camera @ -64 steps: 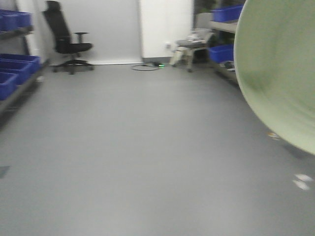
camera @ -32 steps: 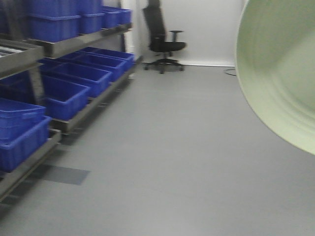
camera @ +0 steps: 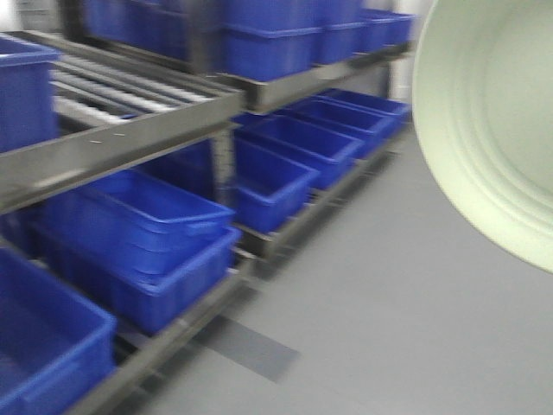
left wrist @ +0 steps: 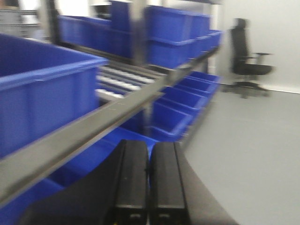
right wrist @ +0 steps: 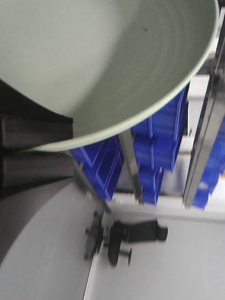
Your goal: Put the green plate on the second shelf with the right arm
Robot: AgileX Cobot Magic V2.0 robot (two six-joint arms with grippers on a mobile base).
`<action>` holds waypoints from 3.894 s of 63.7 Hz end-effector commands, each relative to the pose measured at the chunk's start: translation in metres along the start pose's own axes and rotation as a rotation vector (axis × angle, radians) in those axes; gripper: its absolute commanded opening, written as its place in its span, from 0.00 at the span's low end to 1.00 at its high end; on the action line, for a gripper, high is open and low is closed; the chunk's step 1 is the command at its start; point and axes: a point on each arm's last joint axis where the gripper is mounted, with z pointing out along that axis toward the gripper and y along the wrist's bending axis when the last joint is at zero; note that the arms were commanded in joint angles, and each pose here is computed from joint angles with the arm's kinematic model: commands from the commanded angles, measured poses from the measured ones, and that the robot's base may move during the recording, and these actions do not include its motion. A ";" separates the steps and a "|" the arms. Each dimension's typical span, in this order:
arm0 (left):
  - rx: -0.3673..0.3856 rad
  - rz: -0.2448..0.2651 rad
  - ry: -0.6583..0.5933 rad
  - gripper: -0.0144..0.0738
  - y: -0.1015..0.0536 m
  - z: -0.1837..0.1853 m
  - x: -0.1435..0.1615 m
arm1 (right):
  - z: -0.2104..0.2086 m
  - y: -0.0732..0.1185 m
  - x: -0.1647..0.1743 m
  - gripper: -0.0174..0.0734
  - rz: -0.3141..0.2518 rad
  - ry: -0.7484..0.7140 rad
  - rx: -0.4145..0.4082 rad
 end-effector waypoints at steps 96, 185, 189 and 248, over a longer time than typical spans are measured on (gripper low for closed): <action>0.000 -0.005 -0.067 0.31 0.000 0.000 0.004 | -0.002 -0.001 -0.020 0.25 0.018 -0.161 0.013; 0.000 -0.005 -0.067 0.31 0.000 0.000 0.004 | 0.057 0.001 -0.170 0.25 0.171 -0.520 -0.073; 0.000 -0.005 -0.067 0.31 0.000 0.000 0.004 | 0.062 0.001 -0.175 0.25 0.173 -0.556 -0.077; 0.000 -0.005 -0.067 0.31 0.000 0.000 0.004 | 0.250 0.002 -0.091 0.34 0.271 0.041 -0.020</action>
